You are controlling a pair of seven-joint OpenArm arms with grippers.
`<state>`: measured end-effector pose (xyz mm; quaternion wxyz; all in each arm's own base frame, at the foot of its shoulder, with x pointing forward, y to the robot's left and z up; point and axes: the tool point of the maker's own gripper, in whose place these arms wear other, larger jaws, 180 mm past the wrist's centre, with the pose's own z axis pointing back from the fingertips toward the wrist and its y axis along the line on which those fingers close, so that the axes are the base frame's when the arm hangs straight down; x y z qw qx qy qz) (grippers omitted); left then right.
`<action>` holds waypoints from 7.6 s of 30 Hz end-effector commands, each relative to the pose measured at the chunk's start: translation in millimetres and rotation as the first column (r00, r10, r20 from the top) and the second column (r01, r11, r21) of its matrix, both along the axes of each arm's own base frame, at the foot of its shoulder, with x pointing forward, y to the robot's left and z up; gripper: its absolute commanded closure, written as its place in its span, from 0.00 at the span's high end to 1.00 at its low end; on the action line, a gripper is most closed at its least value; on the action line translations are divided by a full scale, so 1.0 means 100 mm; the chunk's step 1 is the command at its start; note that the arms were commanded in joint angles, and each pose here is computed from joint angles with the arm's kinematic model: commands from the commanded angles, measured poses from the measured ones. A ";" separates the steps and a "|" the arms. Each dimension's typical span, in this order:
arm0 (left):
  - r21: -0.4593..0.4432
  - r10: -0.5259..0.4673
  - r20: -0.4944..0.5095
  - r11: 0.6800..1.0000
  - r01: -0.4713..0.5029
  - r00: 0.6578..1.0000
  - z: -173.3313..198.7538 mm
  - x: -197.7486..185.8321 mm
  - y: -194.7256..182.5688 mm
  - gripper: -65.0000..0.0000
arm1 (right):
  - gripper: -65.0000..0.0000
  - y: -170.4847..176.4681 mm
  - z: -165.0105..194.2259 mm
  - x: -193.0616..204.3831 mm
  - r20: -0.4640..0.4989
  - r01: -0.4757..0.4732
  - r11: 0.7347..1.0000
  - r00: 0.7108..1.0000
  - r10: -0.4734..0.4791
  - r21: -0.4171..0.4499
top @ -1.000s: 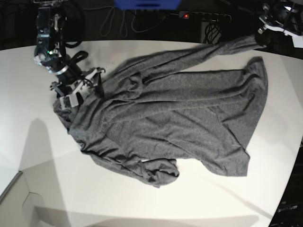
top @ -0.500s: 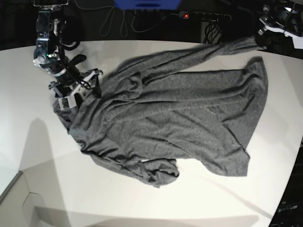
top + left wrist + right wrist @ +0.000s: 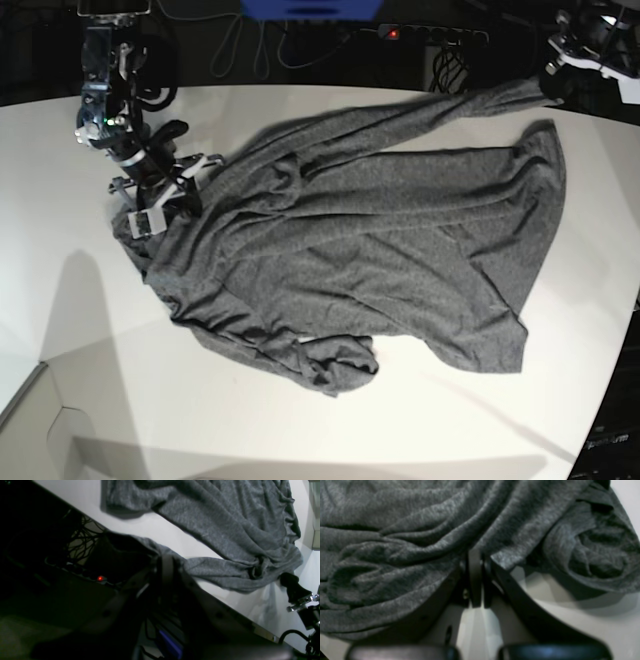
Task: Layout the t-shirt on the table in an organized manner, then fold the t-shirt properly
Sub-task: 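Grasp the shirt shoulder with the right gripper and drag it away from the left gripper, then release the shirt with both grippers and lift them clear, then move both grippers down to the shirt's side edges and grasp them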
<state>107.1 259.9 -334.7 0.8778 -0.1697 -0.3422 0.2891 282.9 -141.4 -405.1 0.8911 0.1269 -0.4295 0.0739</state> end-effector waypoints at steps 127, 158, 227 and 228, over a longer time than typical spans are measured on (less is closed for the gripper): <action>-0.012 0.215 0.103 0.977 -0.215 0.971 -0.22 0.77 0.89 0.07 | 0.00 0.47 -0.11 -1.47 -0.123 0.036 0.990 0.992 -0.019 0.137; -0.084 0.212 0.231 0.977 -0.198 0.950 0.03 1.01 0.83 0.39 | 0.18 -1.06 0.57 0.23 0.130 0.176 0.974 0.979 -0.157 -0.144; 0.133 0.006 0.168 0.991 -0.029 0.986 -0.20 2.86 0.65 0.40 | 0.00 -0.76 0.18 2.11 0.114 0.158 0.986 0.982 -0.152 -0.045; 0.130 0.010 0.145 0.991 -0.029 0.989 -0.29 2.81 0.68 0.40 | 0.00 -0.77 0.19 2.11 0.115 0.159 0.986 0.982 -0.153 -0.046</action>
